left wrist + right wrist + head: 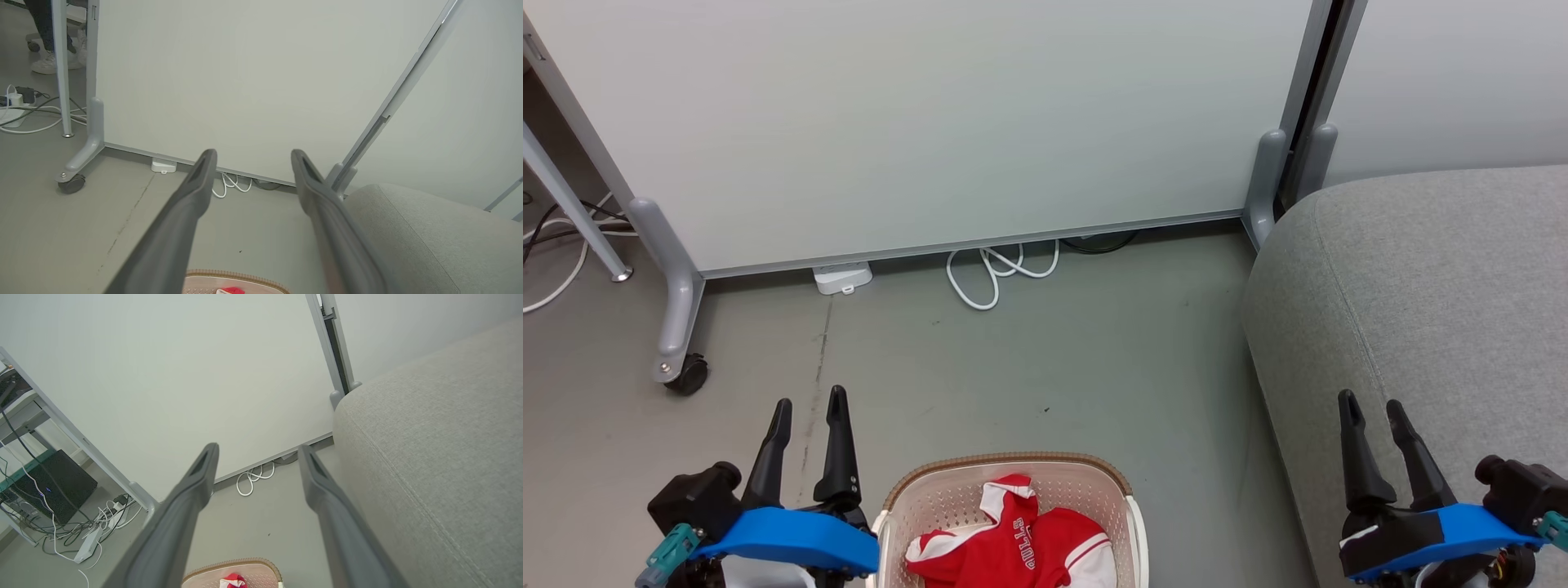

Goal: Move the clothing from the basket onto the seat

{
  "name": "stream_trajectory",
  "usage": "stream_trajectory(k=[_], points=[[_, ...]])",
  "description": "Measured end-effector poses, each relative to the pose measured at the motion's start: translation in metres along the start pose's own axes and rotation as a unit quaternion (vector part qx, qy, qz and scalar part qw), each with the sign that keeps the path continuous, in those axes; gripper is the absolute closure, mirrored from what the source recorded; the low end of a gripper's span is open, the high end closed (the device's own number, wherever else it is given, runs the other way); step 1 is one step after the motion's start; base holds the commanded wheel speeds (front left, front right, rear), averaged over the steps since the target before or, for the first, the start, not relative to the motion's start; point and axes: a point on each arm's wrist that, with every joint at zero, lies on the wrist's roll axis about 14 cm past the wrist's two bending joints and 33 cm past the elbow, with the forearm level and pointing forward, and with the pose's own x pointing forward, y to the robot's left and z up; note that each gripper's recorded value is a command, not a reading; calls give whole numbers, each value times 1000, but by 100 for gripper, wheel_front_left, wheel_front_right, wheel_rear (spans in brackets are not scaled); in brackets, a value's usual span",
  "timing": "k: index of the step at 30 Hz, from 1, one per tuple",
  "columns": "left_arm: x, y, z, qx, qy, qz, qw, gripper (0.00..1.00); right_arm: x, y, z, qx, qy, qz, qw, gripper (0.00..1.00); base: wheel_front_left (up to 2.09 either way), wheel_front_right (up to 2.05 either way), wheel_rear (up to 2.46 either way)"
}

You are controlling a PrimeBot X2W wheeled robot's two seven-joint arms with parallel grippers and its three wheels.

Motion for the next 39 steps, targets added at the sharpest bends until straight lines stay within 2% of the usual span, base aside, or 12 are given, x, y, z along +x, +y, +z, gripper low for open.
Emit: stream_trajectory(k=[18,39], points=[[-2,-4,-5,70,-4,-13,997,0,-2,6,2,-82,-9,18,996,0,0,0,0],[-5,-11,-8,132,-11,-29,991,0,-3,15,2,-165,-18,42,985,0,0,0,0]])
